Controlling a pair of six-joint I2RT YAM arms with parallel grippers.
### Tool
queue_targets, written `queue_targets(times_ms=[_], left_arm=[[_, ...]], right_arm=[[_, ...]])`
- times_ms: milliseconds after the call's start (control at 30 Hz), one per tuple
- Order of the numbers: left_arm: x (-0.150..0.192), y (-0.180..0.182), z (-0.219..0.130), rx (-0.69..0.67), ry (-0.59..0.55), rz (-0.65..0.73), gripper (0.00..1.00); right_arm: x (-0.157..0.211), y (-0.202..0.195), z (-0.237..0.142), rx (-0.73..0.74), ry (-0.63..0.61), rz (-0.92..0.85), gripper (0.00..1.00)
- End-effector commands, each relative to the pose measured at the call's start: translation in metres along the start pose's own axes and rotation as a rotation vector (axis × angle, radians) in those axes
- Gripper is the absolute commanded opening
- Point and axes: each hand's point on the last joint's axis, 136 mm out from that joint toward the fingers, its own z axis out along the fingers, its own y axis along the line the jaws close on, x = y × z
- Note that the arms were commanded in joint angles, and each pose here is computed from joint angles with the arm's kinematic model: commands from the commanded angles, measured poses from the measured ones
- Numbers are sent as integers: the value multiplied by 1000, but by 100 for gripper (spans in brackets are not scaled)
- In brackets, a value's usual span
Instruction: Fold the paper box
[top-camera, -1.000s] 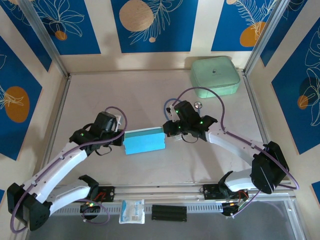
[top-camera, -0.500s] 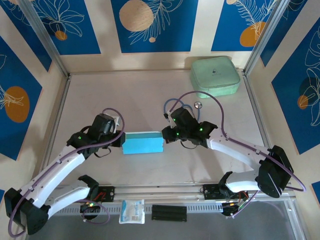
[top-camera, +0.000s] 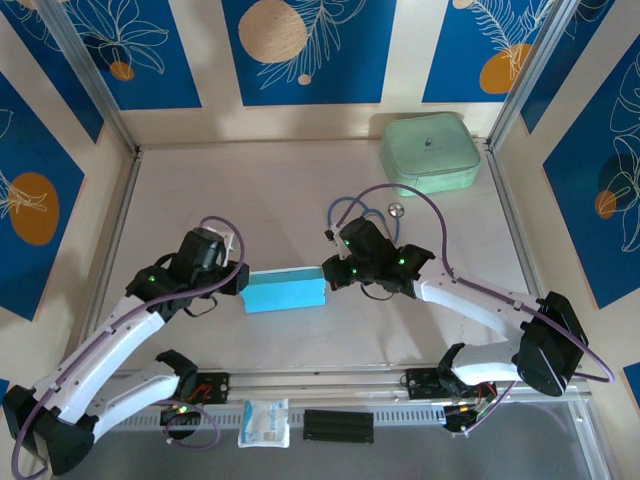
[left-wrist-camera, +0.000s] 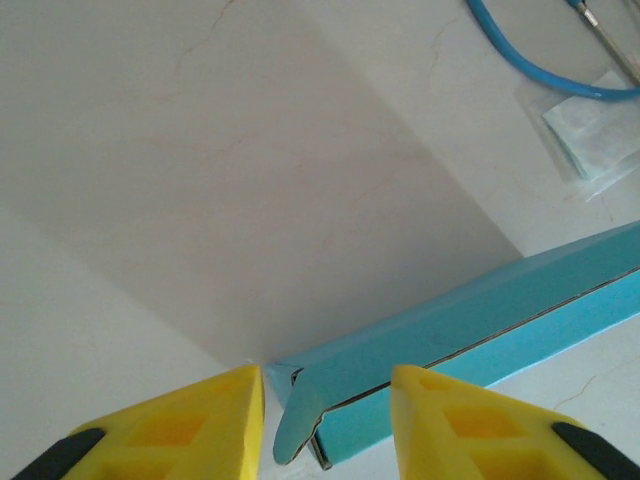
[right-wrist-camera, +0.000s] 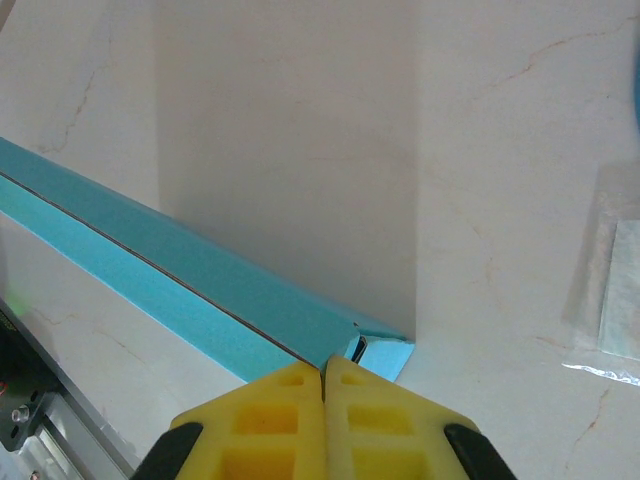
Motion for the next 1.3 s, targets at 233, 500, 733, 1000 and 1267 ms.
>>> queue_targets(times_ms=[233, 500, 733, 1000, 1267], left_arm=[[16, -1, -6, -18, 143, 74, 30], [13, -15, -11, 49, 156, 71, 37], [12, -22, -19, 104, 115, 57, 41], [29, -20, -21, 98, 206, 20, 43], [39, -24, -28, 131, 231, 2, 47]], right_arm=[[24, -6, 1, 27, 83, -14, 3], [24, -6, 2, 29, 87, -14, 3], [24, -6, 3, 28, 91, -17, 3], [22, -8, 3, 33, 87, -10, 3], [21, -7, 6, 27, 90, -11, 3]])
